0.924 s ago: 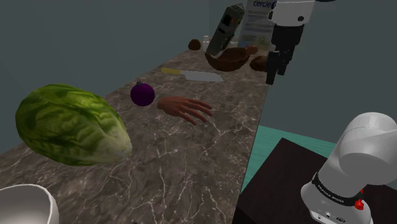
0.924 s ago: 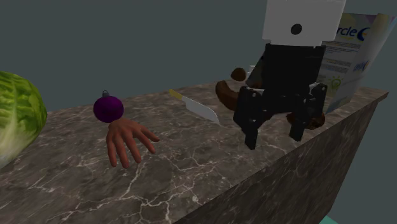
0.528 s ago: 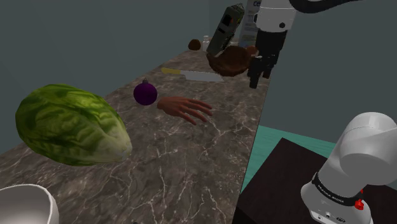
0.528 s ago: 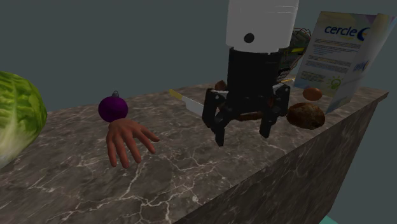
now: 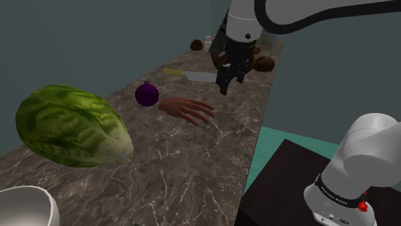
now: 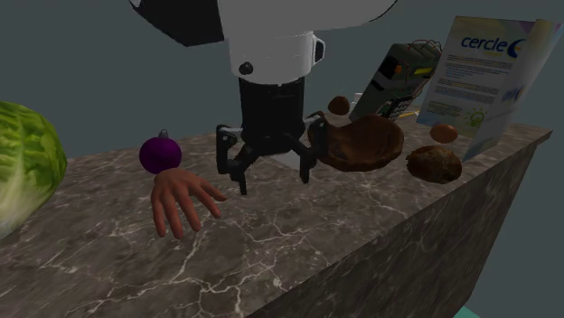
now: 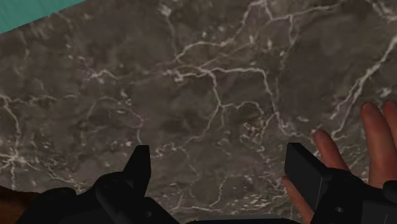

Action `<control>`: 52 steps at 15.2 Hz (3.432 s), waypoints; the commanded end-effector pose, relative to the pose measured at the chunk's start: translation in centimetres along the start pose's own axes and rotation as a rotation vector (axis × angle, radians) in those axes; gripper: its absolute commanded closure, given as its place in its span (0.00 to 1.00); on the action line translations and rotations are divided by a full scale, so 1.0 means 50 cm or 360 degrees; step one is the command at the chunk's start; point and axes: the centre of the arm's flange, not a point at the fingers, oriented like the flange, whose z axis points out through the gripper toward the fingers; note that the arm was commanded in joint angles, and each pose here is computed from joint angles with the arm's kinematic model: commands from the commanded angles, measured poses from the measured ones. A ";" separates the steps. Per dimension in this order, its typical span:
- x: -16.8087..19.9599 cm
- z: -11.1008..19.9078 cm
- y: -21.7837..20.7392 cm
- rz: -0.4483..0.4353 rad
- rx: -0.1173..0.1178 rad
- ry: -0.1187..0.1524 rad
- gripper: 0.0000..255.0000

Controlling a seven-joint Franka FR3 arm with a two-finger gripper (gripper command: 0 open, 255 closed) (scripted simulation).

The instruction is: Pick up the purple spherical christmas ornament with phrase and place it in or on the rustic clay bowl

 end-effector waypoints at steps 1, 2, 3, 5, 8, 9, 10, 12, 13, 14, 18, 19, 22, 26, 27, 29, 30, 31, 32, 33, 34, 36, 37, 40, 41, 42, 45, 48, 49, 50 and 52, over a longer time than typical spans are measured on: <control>0.030 0.002 -0.042 0.0002 -0.0014 0.0048 0.00; 0.042 0.004 -0.064 0.0002 -0.0022 0.0070 0.00; 0.055 0.007 -0.085 0.0002 -0.0030 0.0092 0.00; 0.081 0.012 -0.128 0.0002 -0.0047 0.0137 0.00; 0.120 0.018 -0.192 0.0002 -0.0072 0.0203 0.00; 0.133 0.021 -0.214 0.0002 -0.0080 0.0225 0.00; 0.146 0.023 -0.235 0.0003 -0.0088 0.0248 0.00; 0.173 0.027 -0.278 0.0003 -0.0105 0.0292 0.00; 0.186 0.028 -0.299 0.0003 -0.0113 0.0314 0.00; 0.199 0.030 -0.321 0.0003 -0.0121 0.0336 0.00; 0.252 0.037 -0.406 0.0003 -0.0154 0.0425 0.00; 0.266 0.038 -0.428 0.0003 -0.0163 0.0448 0.00; 0.283 0.049 -0.449 0.0003 -0.0171 0.0471 0.00; 0.295 0.089 -0.444 0.0003 -0.0171 0.0471 0.00; 0.298 0.100 -0.443 0.0003 -0.0171 0.0471 0.00; 0.303 0.115 -0.441 0.0003 -0.0171 0.0471 0.00; 0.303 0.115 -0.441 0.0003 -0.0171 0.0471 0.00; 0.303 0.115 -0.441 0.0003 -0.0171 0.0471 0.00; 0.303 0.115 -0.441 0.0003 -0.0171 0.0471 0.00; 0.303 0.115 -0.441 0.0003 -0.0171 0.0471 0.00; 0.303 0.115 -0.441 0.0003 -0.0171 0.0471 0.00; 0.303 0.115 -0.441 0.0003 -0.0171 0.0471 0.00; 0.303 0.115 -0.441 0.0003 -0.0171 0.0471 1.00; 0.303 0.115 -0.441 0.0003 -0.0171 0.0471 1.00; 0.303 0.114 -0.441 0.0003 -0.0171 0.0471 1.00; 0.303 0.114 -0.441 0.0003 -0.0171 0.0471 1.00; 0.303 0.115 -0.441 0.0003 -0.0171 0.0471 1.00; 0.306 0.095 -0.440 0.0003 -0.0171 0.0471 1.00; 0.308 0.084 -0.440 0.0003 -0.0171 0.0471 1.00; 0.310 0.074 -0.439 0.0003 -0.0171 0.0471 1.00; 0.313 0.053 -0.438 0.0003 -0.0171 0.0471 1.00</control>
